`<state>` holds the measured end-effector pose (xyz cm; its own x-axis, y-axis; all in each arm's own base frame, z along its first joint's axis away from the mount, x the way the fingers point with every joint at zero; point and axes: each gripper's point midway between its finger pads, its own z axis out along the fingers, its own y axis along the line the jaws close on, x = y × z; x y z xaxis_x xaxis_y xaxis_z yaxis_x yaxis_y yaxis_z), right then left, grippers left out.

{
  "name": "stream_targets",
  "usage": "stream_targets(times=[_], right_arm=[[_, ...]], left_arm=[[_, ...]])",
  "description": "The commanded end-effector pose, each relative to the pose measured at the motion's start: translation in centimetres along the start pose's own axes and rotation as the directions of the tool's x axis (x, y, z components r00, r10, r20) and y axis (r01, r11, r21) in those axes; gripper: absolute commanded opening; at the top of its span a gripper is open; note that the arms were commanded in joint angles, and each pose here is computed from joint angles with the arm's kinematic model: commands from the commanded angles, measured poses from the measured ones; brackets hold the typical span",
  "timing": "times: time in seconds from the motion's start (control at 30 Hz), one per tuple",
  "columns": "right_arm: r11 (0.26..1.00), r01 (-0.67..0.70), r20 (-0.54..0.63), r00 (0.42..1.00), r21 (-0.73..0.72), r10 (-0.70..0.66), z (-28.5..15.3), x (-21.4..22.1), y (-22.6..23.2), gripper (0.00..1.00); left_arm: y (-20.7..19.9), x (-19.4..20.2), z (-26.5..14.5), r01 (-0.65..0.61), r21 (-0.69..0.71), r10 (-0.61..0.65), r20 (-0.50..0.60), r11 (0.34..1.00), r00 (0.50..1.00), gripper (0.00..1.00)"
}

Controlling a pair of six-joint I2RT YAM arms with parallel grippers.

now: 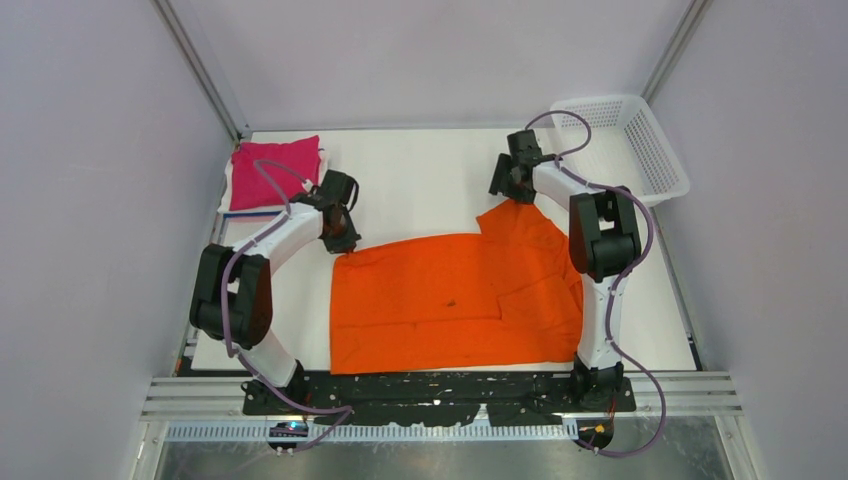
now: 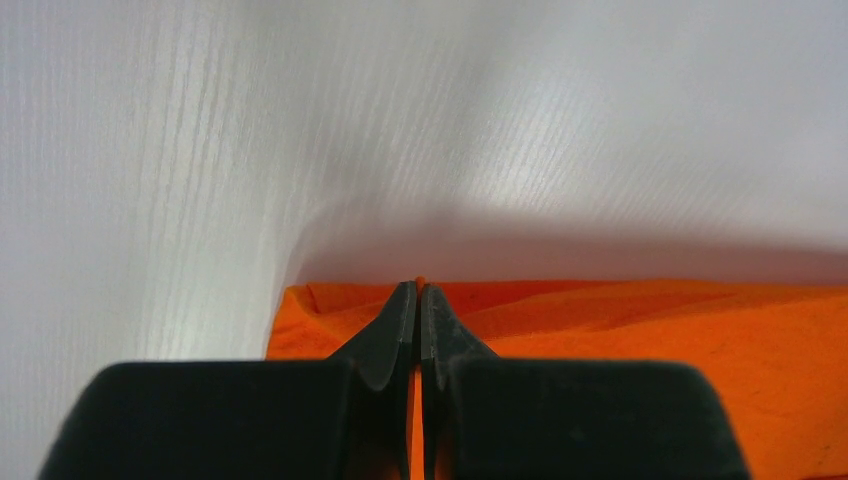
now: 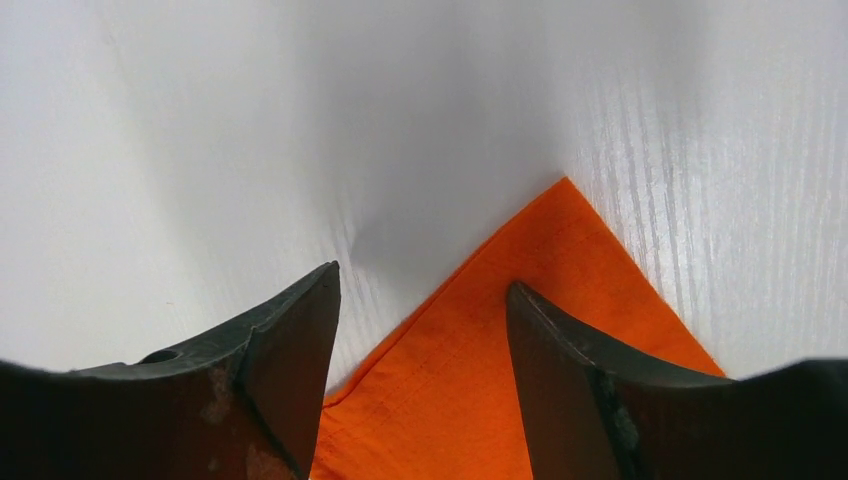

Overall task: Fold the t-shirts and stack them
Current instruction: Grab the side of the flattened tshirt furthest away from the robot with both arms, then fold the other side of the tshirt into a rectangle

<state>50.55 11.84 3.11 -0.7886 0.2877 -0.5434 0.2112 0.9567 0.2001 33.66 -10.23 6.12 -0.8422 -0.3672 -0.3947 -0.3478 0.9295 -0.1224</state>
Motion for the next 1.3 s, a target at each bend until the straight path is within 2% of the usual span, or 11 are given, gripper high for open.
stream_targets(times=[0.0, 0.13, 0.23, 0.3, 0.37, 0.47, 0.6, 0.73, 0.83, 1.1, 1.27], right_arm=[[0.999, -0.023, -0.059, 0.998, 0.046, 0.025, -0.8, 2.7, -0.1, 0.66], [0.992, -0.042, -0.048, 0.998, 0.12, 0.048, -1.7, 3.3, -0.6, 0.55], [0.988, -0.075, -0.049, 0.995, 0.136, 0.082, -1.9, 4.0, -0.9, 0.43], [0.986, -0.096, -0.045, 0.994, 0.139, 0.104, -2.0, 4.5, -1.2, 0.38], [0.984, -0.116, -0.031, 0.992, 0.138, 0.121, -2.2, 4.6, -1.3, 0.29], [0.982, -0.129, -0.003, 0.991, 0.141, 0.131, -2.5, 4.2, -1.4, 0.08], [0.986, -0.103, 0.1, 0.991, 0.132, 0.091, -3.4, 1.3, -1.1, 0.05], [0.994, -0.054, 0.241, 0.97, 0.091, 0.031, -6.4, -2.2, -0.6, 0.05], [0.998, -0.012, 0.299, 0.954, 0.058, -0.005, -9.0, -2.5, -0.6, 0.05], [0.999, 0.032, 0.335, 0.942, 0.023, -0.038, -12.9, 0.6, -1.9, 0.05], [0.997, 0.02, 0.359, 0.932, 0.072, -0.044, -16.0, 3.1, -3.7, 0.05]], left_arm=[[-0.5, -0.8, -1.3, 0.003, 0.04, -0.004, 0.044, 0.999, 0.999, 0.0], [-0.5, -0.8, -1.4, 0.006, 0.043, -0.008, 0.048, 0.999, 0.999, 0.0], [-0.6, -0.8, -1.4, 0.006, 0.052, -0.009, 0.051, 0.999, 0.999, 0.0], [-0.6, -0.6, -1.3, 0.002, 0.053, -0.005, 0.048, 0.999, 0.999, 0.0], [-0.6, -0.6, -1.3, 0.002, 0.054, -0.005, 0.048, 0.999, 0.999, 0.0], [-0.7, -0.5, -1.2, -0.001, 0.061, -0.002, 0.043, 0.998, 0.999, 0.0], [-0.6, -0.8, -1.7, -0.002, 0.064, -0.002, 0.059, 0.998, 0.998, 0.0], [-0.6, -0.9, -2.4, 0.002, 0.079, -0.008, 0.078, 0.997, 0.997, 0.0], [-0.7, -0.6, -2.7, 0.003, 0.101, -0.012, 0.084, 0.995, 0.996, 0.0], [-0.4, 1.1, -4.0, -0.008, 0.14, -0.008, 0.109, 0.99, 0.994, 0.0], [-0.1, 2.7, -4.5, -0.026, 0.154, 0.008, 0.119, 0.988, 0.993, 0.0]])
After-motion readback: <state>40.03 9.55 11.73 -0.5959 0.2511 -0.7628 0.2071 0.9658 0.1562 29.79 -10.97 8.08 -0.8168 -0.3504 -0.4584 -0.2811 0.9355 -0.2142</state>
